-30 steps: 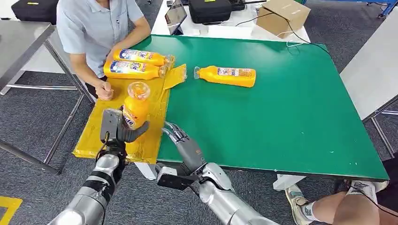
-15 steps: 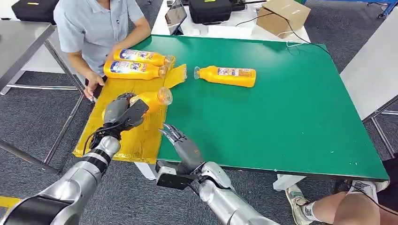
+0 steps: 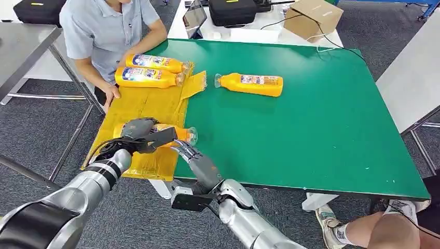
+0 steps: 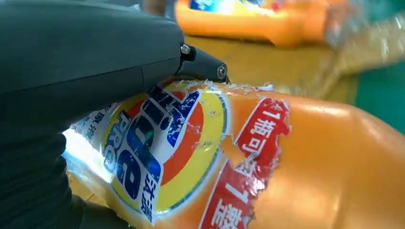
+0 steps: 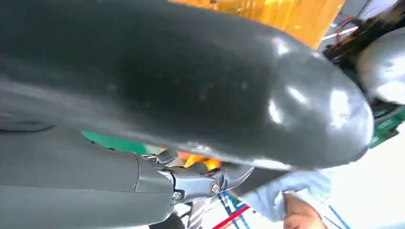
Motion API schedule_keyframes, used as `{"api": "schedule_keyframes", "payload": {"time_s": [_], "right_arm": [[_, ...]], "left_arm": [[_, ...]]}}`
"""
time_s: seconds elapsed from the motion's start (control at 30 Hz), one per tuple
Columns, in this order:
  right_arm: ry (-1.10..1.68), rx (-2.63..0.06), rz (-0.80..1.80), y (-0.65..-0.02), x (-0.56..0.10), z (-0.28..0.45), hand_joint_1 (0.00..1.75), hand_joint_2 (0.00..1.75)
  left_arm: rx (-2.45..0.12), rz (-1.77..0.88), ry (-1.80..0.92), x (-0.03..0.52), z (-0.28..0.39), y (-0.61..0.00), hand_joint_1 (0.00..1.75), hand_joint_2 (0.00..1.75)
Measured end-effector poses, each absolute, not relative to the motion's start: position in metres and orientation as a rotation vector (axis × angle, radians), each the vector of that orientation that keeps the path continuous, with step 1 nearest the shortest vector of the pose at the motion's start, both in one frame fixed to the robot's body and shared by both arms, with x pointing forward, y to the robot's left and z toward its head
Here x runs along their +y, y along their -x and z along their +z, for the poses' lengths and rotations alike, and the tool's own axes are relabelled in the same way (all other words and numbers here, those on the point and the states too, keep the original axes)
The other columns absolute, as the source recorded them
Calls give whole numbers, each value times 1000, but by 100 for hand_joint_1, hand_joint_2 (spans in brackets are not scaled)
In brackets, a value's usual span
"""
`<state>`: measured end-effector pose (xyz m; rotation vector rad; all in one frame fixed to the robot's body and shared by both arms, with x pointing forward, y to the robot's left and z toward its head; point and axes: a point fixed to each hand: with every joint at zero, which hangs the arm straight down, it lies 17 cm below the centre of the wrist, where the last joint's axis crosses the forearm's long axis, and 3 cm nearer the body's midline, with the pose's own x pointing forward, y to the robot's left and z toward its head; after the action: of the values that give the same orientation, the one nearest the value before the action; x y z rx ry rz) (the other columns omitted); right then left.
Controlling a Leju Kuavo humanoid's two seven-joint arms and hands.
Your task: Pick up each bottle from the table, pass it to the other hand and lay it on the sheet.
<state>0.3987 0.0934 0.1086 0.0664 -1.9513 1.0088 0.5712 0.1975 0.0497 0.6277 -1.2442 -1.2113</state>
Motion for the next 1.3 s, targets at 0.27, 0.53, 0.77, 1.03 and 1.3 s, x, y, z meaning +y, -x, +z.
{"api": "schedule_keyframes", "payload": {"time_s": [0.27, 0.53, 0.77, 1.03, 1.3], "right_arm": [[-89, -1969, 1000, -395, 98, 113, 0, 0], [-113, -2016, 972, -394, 105, 129, 0, 0], [-124, -2061, 975, -394, 111, 142, 0, 0], [-131, -2014, 960, -388, 104, 121, 0, 0], [-144, -2038, 962, -382, 104, 121, 0, 175]], "left_arm": [[-1256, -1205, -461, 173, 39, -558, 0, 175], [-1398, -1022, -136, 143, 54, -546, 0, 175], [-1552, -791, 36, 138, 76, -540, 0, 175], [-1748, -354, 264, 160, 138, -550, 0, 175], [-1854, -62, 333, 192, 167, -544, 0, 175]]}}
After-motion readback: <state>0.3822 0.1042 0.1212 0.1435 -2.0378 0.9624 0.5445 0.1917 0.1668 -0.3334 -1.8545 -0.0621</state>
